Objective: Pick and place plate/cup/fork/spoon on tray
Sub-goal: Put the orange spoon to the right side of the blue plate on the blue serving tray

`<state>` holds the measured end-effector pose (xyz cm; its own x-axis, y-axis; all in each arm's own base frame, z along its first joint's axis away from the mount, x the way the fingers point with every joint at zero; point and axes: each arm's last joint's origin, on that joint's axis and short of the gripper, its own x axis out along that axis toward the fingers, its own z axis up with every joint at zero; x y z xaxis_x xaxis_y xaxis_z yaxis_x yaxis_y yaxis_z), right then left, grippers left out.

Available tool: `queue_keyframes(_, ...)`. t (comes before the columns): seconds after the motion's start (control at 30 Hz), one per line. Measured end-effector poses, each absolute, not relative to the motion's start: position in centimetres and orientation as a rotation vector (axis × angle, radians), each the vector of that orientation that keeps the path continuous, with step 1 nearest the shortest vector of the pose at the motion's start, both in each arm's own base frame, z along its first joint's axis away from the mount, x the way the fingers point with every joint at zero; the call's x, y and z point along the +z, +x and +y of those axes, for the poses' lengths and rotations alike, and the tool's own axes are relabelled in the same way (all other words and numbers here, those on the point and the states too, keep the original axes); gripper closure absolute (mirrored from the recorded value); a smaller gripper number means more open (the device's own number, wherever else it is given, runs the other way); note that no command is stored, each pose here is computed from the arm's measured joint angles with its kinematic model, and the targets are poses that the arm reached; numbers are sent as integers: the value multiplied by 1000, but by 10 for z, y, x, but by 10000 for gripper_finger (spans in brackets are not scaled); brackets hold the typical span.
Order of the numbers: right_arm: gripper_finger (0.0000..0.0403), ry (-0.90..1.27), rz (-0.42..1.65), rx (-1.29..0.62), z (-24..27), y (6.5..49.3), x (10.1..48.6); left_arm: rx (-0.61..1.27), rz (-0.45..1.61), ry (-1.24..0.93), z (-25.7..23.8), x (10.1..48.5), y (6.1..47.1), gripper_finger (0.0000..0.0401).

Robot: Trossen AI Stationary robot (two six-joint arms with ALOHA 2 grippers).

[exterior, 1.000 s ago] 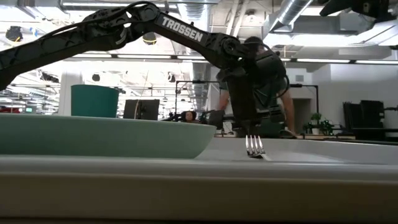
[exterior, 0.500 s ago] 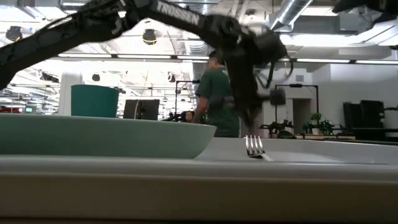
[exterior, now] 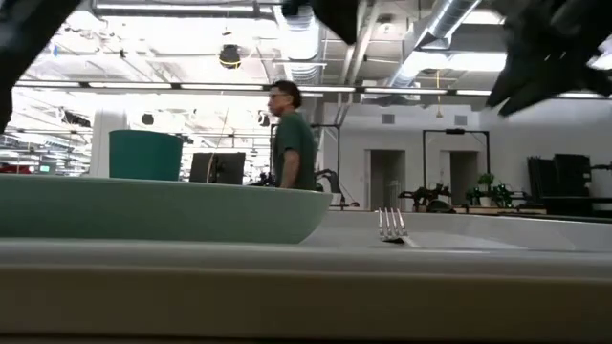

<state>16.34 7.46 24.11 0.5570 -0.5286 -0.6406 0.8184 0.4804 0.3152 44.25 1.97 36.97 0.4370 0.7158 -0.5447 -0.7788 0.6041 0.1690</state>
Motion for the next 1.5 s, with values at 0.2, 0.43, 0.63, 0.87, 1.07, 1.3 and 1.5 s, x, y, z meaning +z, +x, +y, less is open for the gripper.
queue_keyframes(0.2, 198, 635, 473, -952, 37, 186, 227, 838, 596, -23, -12, 433, 382, 386)
queue_keyframes(0.43, 144, 608, 434, -961, -17, 215, 230, 854, 638, -121, -27, 466, 308, 294)
queue_keyframes(0.63, 142, 598, 535, -1005, -56, 243, 197, 796, 655, -196, -48, 459, 277, 185)
queue_keyframes(0.87, 142, 655, 630, -1024, -96, 281, 162, 865, 636, -300, -54, 417, 245, 135)
queue_keyframes(1.07, 142, 642, 715, -1040, -113, 310, 144, 843, 599, -408, -51, 374, 231, 136)
queue_keyframes(1.3, 142, 675, 834, -1136, -129, 318, 126, 804, 551, -480, -49, 335, 225, 145)
queue_keyframes(1.5, 170, 784, 884, -1117, -140, 318, 115, 809, 566, -473, -49, 314, 225, 147)
